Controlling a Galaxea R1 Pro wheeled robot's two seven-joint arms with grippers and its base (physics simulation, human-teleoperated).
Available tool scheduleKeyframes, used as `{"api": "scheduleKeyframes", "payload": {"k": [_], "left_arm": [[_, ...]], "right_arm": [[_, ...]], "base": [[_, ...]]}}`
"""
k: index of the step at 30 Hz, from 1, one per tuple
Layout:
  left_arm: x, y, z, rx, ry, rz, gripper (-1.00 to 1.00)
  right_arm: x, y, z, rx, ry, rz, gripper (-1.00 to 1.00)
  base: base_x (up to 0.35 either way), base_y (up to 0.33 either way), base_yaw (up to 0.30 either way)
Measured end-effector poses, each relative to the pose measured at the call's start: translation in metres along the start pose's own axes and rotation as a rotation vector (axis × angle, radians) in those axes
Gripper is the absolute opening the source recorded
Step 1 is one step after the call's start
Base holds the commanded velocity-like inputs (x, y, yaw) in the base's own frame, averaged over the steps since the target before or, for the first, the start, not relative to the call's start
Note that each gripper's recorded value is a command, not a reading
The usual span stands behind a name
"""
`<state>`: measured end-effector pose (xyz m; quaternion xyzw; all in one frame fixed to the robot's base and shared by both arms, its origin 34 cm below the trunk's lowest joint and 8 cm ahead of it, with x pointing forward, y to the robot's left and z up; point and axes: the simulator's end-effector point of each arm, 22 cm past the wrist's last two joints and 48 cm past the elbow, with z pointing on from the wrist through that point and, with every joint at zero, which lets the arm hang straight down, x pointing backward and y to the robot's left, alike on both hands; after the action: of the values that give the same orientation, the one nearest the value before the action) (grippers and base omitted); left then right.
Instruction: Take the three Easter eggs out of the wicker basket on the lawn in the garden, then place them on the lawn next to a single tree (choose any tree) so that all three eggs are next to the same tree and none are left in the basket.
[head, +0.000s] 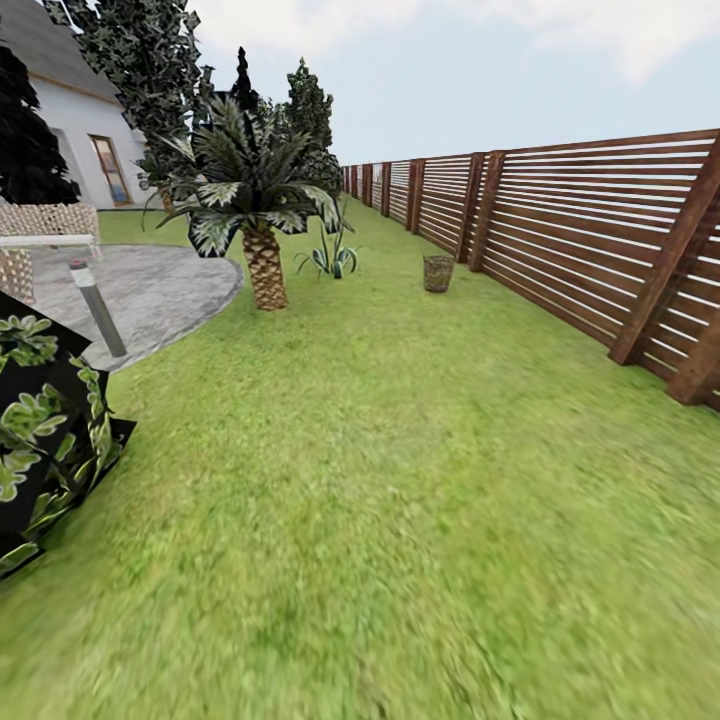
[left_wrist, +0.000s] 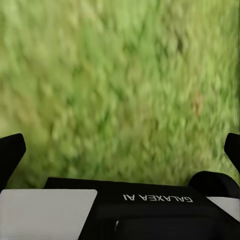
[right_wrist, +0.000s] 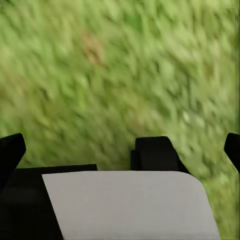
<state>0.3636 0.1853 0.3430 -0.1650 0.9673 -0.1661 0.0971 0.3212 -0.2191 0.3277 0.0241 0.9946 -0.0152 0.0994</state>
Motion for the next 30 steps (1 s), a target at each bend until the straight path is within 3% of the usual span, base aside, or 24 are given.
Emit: {"api": "scheduleKeyframes", "payload": {"k": [30], "left_arm": [[-0.0001,0.0025,-0.0006,-0.003,0.0,-0.002,1.0]], "right_arm": [[0.0001,-0.0008,0.0,0.001,0.0,0.0,1.0]], "base": [[0.313,-0.101,0.0]]}}
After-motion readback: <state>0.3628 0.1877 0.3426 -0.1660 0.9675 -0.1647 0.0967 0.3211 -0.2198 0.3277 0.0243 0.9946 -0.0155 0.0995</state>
